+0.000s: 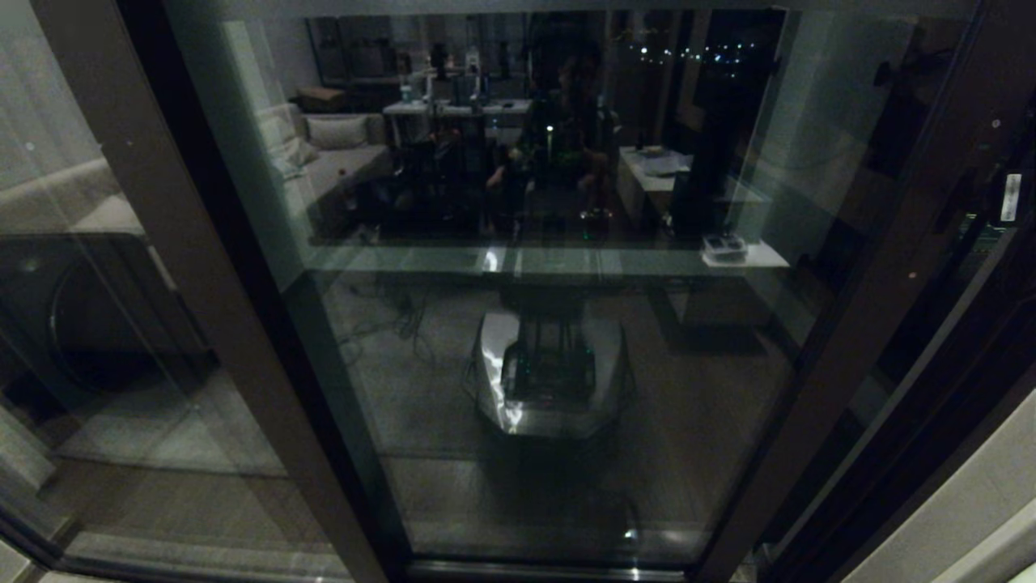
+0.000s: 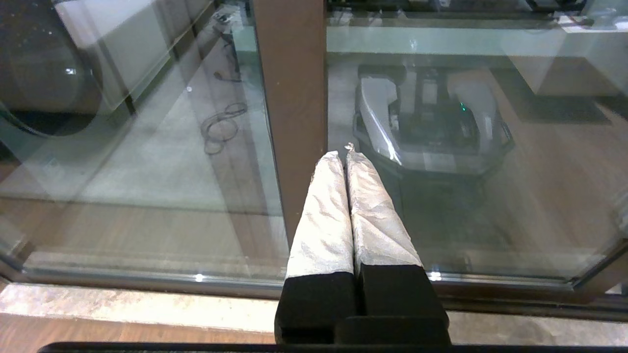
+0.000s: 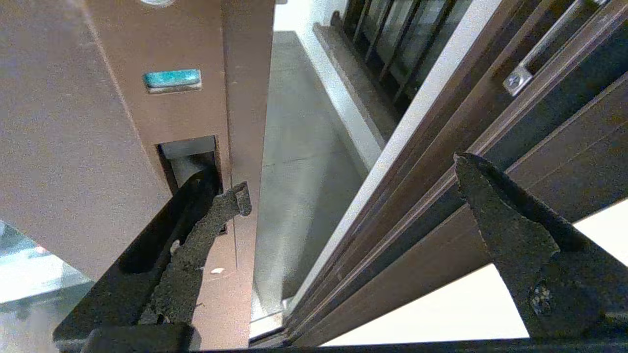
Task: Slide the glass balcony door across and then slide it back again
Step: Close the slid door
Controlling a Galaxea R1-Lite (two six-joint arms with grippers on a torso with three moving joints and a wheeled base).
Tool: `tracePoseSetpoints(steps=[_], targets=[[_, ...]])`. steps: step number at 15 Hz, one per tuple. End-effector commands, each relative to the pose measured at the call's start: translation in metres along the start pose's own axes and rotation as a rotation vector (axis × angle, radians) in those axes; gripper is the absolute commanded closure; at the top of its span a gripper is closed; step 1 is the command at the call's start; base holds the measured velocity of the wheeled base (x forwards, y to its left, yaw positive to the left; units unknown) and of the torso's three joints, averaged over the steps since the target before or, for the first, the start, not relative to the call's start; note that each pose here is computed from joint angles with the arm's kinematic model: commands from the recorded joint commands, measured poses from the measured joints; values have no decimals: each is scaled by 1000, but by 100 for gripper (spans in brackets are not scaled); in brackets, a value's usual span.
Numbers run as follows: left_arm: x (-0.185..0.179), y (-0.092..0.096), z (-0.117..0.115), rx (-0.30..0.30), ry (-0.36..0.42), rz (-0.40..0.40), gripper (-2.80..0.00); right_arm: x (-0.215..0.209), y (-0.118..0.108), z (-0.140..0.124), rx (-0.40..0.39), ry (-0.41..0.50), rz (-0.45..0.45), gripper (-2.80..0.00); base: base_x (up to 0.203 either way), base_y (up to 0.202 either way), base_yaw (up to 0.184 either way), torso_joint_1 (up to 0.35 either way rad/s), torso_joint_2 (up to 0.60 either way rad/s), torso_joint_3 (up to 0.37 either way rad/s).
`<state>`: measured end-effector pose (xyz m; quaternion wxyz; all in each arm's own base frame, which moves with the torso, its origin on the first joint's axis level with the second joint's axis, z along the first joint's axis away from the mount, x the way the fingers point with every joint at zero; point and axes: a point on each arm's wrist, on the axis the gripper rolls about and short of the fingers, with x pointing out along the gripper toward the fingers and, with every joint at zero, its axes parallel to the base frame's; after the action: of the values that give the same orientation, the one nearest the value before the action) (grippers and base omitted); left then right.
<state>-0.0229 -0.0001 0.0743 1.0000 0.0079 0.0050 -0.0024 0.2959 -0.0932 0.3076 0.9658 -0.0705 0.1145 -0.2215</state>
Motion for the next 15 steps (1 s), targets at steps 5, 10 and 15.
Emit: tracePoseSetpoints(steps=[5,10,15], targets=[[0,0,0,0,1,0,0,8,-5,-3,-2,0,-20,-280,0,0,0,0,0,0],[0,0,0,0,0,2,0,14,-6,-6,-17,11,-28,-280,0,0,0,0,0,0],[0,0,0,0,2,1,0,15,-8,-6,-15,9,-34,0,0,0,0,0,0,0]])
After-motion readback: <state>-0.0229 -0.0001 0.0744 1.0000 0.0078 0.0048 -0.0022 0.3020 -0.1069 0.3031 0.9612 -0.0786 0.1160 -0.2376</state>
